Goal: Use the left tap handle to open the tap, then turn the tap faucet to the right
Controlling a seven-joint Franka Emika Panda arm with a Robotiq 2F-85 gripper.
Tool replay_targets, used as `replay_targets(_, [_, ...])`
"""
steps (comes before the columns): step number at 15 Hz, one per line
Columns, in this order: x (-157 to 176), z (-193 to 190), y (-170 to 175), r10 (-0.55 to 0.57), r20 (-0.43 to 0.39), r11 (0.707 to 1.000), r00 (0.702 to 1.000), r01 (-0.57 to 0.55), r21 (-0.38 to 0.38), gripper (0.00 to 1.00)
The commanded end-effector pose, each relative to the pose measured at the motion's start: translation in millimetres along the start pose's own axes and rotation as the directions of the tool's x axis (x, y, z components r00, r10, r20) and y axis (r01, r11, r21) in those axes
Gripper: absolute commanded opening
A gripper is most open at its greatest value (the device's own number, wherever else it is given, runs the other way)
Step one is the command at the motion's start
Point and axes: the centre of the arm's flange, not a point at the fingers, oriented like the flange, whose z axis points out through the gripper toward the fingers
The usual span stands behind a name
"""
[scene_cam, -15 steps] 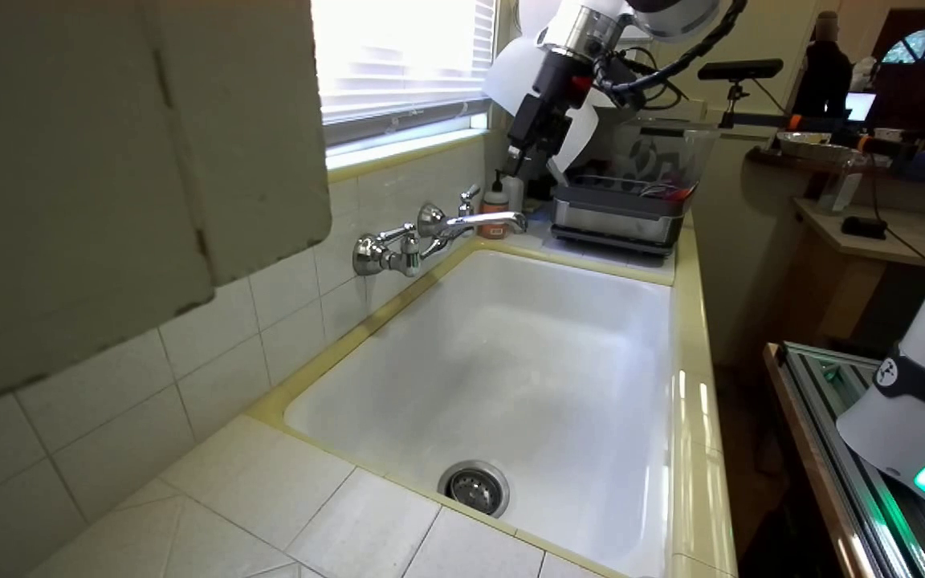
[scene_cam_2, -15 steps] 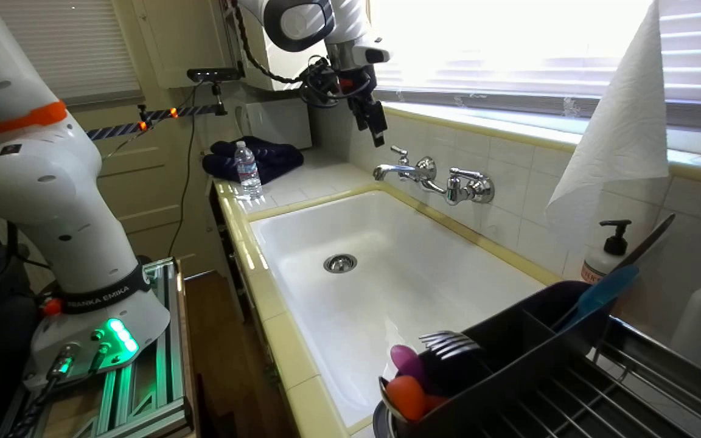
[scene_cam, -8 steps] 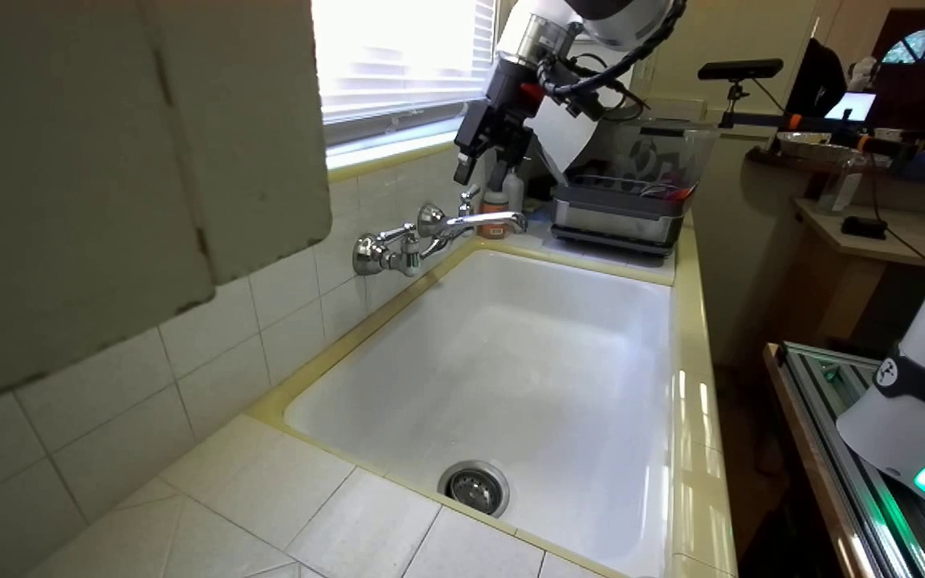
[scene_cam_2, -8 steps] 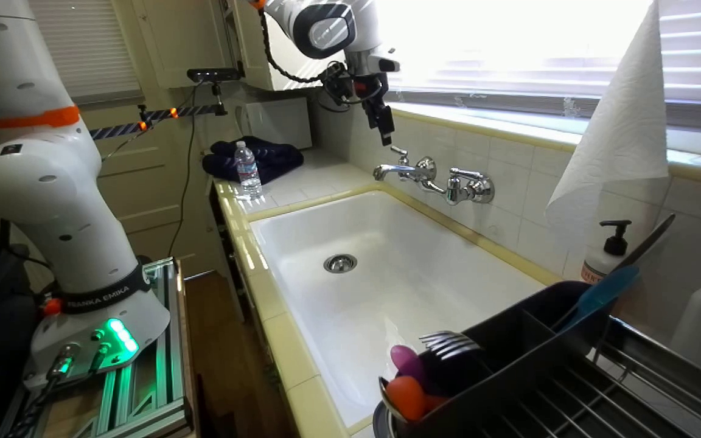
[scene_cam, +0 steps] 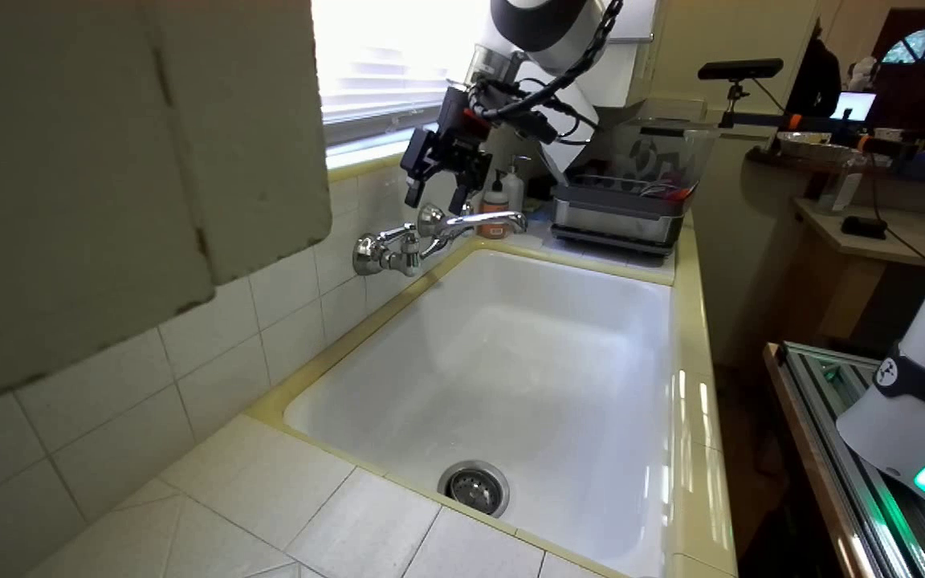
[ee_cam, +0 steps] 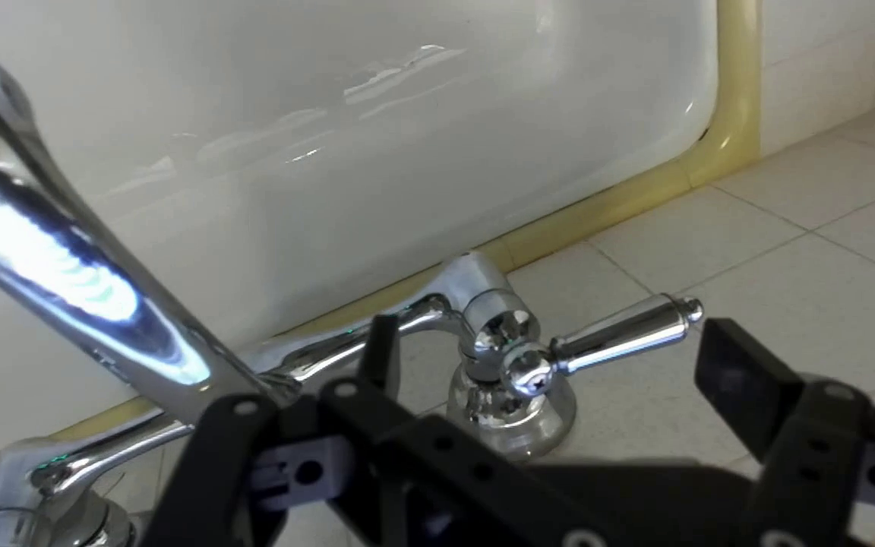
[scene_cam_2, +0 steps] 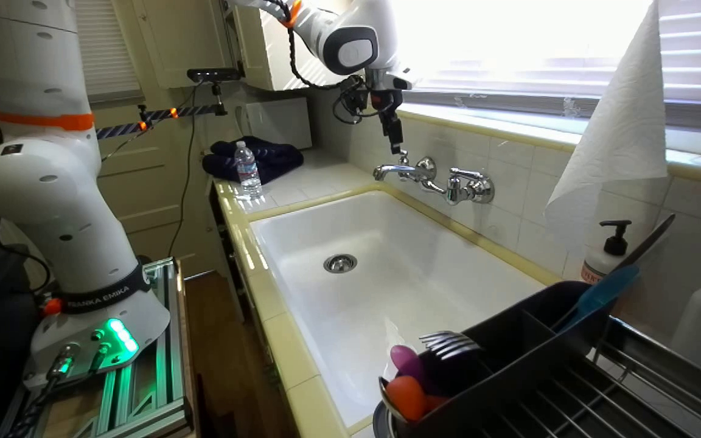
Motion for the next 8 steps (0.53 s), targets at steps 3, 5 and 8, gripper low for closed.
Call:
replay_targets(3, [24.5,35.8,-31.5,0.077,0.031,0.997,0.997,-0.077,-0.004,1.00])
replay_targets(5, [28.0,44.0,-39.2,0.094,0.025,0.996,0.995,-0.094,0.002,1.00])
replay_targets(8, [32.5,53.1,-47.5,0.121,0.024,0.993,0.992,-0.121,0.002,1.00])
